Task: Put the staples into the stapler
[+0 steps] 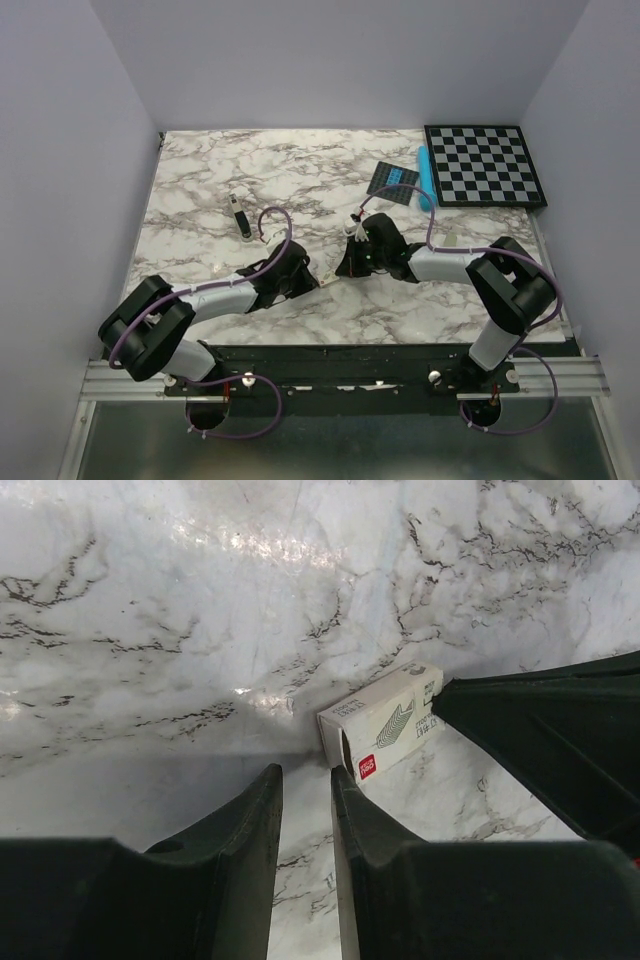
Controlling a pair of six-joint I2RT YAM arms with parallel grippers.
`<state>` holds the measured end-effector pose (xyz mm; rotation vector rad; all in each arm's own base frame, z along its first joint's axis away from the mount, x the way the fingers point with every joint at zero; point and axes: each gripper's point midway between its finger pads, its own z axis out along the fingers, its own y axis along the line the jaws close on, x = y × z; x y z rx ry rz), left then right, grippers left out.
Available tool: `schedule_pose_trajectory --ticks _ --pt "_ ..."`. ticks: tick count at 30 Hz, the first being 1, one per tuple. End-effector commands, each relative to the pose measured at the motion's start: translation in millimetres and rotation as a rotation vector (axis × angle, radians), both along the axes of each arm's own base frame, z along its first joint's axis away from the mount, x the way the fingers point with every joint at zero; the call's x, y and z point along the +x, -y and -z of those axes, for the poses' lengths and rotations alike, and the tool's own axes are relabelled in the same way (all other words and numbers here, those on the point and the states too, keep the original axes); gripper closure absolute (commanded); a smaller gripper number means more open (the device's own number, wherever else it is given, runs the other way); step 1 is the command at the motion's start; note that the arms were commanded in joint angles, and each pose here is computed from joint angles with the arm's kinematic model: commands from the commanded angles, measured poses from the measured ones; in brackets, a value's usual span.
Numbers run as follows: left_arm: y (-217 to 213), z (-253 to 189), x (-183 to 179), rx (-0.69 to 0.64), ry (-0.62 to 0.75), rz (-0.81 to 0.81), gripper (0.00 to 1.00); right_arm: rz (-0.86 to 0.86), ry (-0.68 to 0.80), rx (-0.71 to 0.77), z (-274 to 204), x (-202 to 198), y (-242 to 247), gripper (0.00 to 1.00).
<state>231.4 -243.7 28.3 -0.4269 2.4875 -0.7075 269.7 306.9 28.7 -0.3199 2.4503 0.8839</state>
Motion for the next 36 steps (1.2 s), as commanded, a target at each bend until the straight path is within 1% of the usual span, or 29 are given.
schedule_pose_trajectory --ticks 1,14,24,36 --pt "2.7 -4.4 8.3 0.022 0.029 -0.009 0.67 0.025 0.007 -0.044 9.1 -0.6 6.8 0.99" --pt "0.0 -16.6 10.4 -0.006 0.061 -0.044 0.68 0.025 0.014 -0.052 9.5 -0.7 7.1 0.99" --pt "3.4 -4.7 10.9 0.021 0.031 -0.031 0.68 0.022 0.015 -0.053 10.0 -1.4 5.6 0.99" --pt "3.2 -23.4 13.9 -0.019 0.082 -0.055 0.66 0.017 0.015 -0.052 10.9 -2.6 5.2 0.99"
